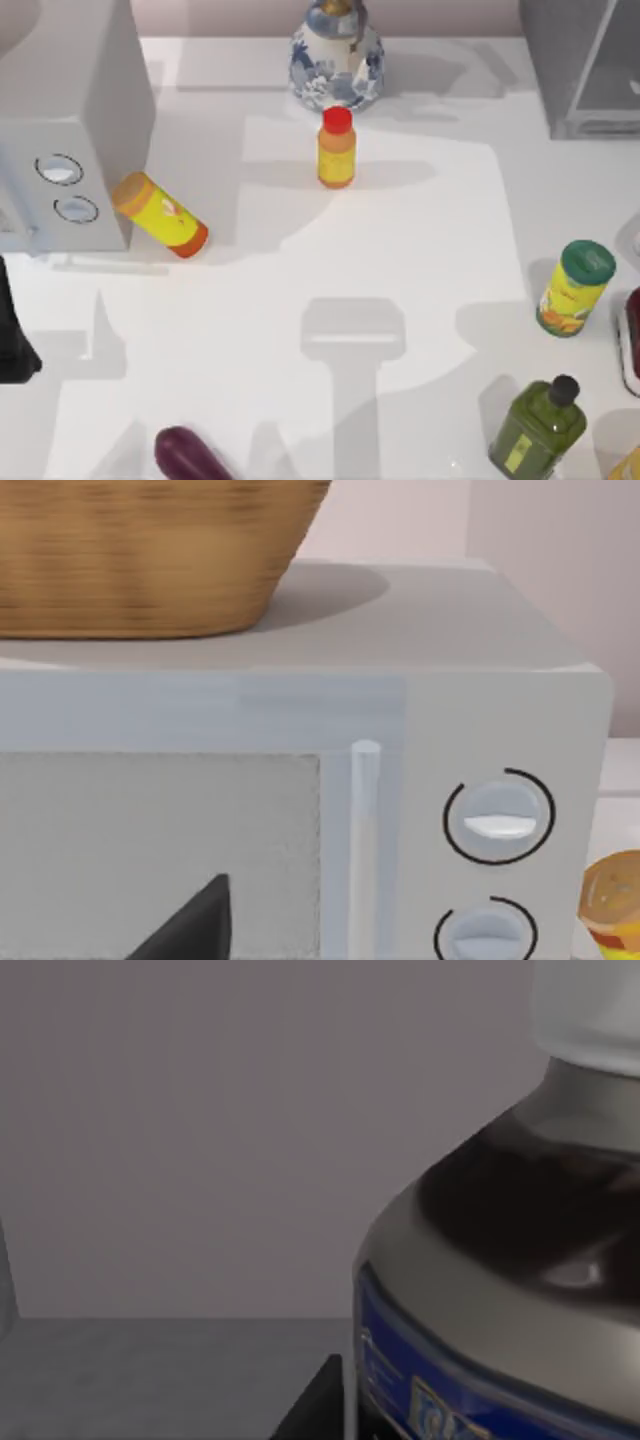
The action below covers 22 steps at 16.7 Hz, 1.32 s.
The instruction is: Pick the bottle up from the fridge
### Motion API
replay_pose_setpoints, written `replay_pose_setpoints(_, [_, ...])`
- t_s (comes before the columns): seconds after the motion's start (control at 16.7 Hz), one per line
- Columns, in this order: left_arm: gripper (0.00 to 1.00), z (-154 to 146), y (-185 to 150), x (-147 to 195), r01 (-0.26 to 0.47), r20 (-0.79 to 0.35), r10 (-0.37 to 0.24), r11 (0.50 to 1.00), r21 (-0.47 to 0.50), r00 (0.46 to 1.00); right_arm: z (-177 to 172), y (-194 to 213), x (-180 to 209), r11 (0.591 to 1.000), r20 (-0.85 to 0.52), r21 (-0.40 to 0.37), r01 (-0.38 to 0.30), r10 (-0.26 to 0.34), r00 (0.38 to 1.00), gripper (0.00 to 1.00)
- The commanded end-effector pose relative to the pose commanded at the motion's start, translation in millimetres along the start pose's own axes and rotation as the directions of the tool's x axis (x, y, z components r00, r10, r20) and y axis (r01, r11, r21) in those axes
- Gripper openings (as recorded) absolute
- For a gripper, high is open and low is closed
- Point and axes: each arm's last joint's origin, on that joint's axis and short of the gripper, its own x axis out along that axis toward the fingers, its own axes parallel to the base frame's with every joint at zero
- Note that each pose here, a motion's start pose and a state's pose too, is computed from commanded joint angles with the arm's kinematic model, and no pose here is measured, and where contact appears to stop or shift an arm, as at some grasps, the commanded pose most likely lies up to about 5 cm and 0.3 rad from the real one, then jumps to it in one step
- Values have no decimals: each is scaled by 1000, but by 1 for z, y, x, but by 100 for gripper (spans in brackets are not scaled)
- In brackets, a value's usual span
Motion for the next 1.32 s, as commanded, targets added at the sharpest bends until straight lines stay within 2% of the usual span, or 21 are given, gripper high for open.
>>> replay_pose_setpoints(0.18, [100, 0, 0, 0, 0, 0, 0, 1000, 0, 1000, 2, -2, 0, 1000, 3, 0, 4, -4, 1000, 0])
replay_pose_setpoints(0.6, [100, 0, 0, 0, 0, 0, 0, 1000, 0, 1000, 49, -1, -1, 1000, 0, 2, 2, -2, 1000, 0])
replay_pose_setpoints(0.9, [100, 0, 0, 0, 0, 0, 0, 1000, 0, 1000, 48, -2, -1, 1000, -4, 4, 2, -2, 1000, 0])
replay_pose_setpoints(1.08, [100, 0, 0, 0, 0, 0, 0, 1000, 0, 1000, 51, -4, -16, 1000, 2, -4, 7, -7, 1000, 0])
replay_pose_setpoints(1.32, [100, 0, 0, 0, 0, 0, 0, 1000, 0, 1000, 48, -5, -57, 1000, -12, 0, 9, -9, 1000, 0])
